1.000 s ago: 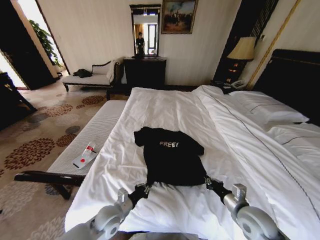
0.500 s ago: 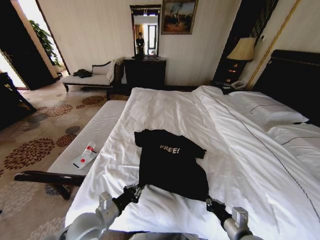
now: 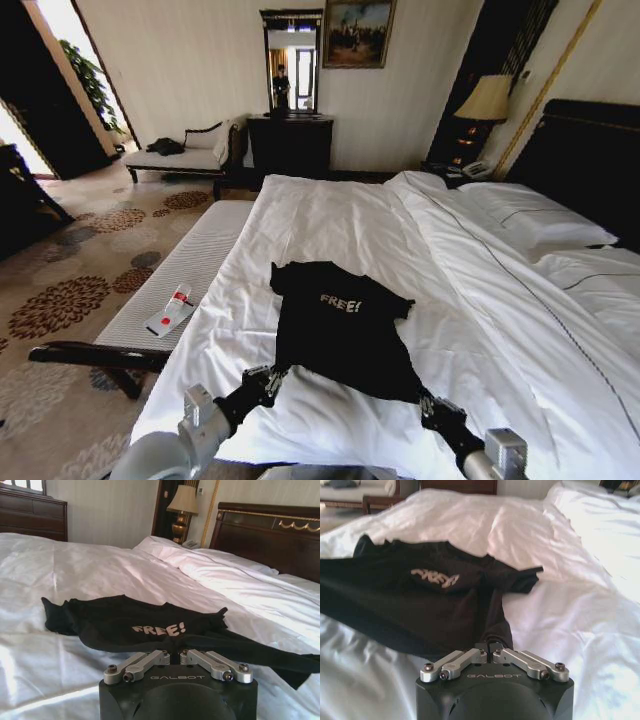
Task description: Fold the clothes on the bed.
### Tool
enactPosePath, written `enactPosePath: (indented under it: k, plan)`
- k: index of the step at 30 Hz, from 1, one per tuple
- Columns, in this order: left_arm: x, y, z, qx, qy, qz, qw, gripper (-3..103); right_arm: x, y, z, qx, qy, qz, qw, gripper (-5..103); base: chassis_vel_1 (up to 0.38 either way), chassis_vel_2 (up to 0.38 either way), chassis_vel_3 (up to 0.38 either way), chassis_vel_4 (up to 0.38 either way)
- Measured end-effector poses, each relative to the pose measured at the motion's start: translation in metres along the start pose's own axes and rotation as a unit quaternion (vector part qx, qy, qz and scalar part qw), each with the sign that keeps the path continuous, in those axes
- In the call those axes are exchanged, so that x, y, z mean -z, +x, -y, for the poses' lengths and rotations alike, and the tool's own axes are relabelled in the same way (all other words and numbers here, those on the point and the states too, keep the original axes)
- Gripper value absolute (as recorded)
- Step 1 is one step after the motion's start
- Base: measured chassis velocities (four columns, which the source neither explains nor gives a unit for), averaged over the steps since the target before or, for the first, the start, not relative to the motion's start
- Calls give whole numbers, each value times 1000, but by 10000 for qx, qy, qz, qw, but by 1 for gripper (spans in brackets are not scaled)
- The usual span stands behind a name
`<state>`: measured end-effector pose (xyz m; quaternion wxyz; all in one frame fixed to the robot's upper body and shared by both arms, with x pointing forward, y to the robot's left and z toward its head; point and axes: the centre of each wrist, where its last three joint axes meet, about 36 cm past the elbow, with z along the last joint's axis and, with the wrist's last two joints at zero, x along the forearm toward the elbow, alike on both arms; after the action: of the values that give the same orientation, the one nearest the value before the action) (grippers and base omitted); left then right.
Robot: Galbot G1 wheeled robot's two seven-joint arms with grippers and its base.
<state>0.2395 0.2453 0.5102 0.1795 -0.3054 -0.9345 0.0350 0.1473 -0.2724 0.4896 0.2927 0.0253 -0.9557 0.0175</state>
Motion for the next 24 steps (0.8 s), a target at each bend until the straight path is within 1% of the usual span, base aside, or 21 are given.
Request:
enactPosePath:
  k: [2, 3, 4, 5, 6, 7, 8, 9, 10, 11, 12, 14, 16, 17, 19, 21, 23, 24]
  plan:
    - [-1, 6, 0, -56, -90, -104, 9999, 3, -2, 3, 1, 60, 123, -126, 9998, 1, 0, 0, 0, 0]
    - [-7, 13, 5, -117, -152, -289, 9994, 3, -3, 3, 1, 108, 170, -229, 9995, 1, 0, 0, 0, 0]
    - [-12, 16, 8, -126, -167, -404, 9990, 3, -4, 3, -1, 178, 227, -315, 9991, 1, 0, 0, 0, 0]
    - [-19, 19, 10, -124, -175, -559, 9982, 3, -8, 5, -5, 262, 416, -367, 9981, 1, 0, 0, 0, 0]
    - [-19, 19, 10, -124, -175, -559, 9982, 3, -8, 5, -5, 262, 416, -367, 9981, 1, 0, 0, 0, 0]
    - [-23, 21, 11, -110, -186, -643, 9977, 3, -11, 6, -8, 305, 539, -357, 9974, 1, 0, 0, 0, 0]
    - [-34, 24, 12, -58, -200, -802, 9966, 3, -24, 3, -11, 301, 750, -408, 9959, 1, 0, 0, 0, 0]
    - [-38, 26, 13, -26, -177, -875, 9960, 3, -36, 2, -15, 310, 736, -540, 9953, 1, 0, 0, 0, 0]
    - [-40, 27, 14, -4, -146, -926, 9956, 3, -46, 1, -20, 314, 636, -661, 9953, 1, 0, 0, 0, 0]
    - [-40, 27, 14, -4, -146, -926, 9956, 3, -46, 1, -20, 314, 636, -661, 9953, 1, 0, 0, 0, 0]
    - [-41, 29, 15, 24, -118, -968, 9952, 3, -52, 2, -26, 337, 524, -757, 9952, 1, 0, 0, 0, 0]
    - [-42, 33, 17, 49, -102, -1054, 9944, 3, -57, 6, -36, 451, 405, -909, 9940, 1, 0, 0, 0, 0]
    - [-43, 35, 19, 68, -137, -1094, 9939, 3, -58, 8, -39, 507, 422, -966, 9931, 1, 0, 0, 0, 0]
    - [-44, 38, 20, 125, -198, -1142, 9932, 3, -58, 11, -41, 583, 473, -1028, 9919, 1, 0, 0, 0, 0]
    - [-44, 40, 22, 158, -194, -1187, 9926, 3, -58, 13, -40, 631, 531, -1089, 9906, 1, 0, 0, 0, 0]
    - [-45, 45, 24, 214, -160, -1274, 9915, 3, -60, 16, -38, 674, 658, -1190, 9884, 1, 0, 0, 0, 0]
    - [-46, 51, 23, 307, -263, -1343, 9901, 3, -63, 18, -35, 699, 841, -1257, 9860, 1, 0, 0, 0, 0]
    - [-46, 51, 23, 307, -263, -1343, 9901, 3, -63, 18, -35, 699, 841, -1257, 9860, 1, 0, 0, 0, 0]
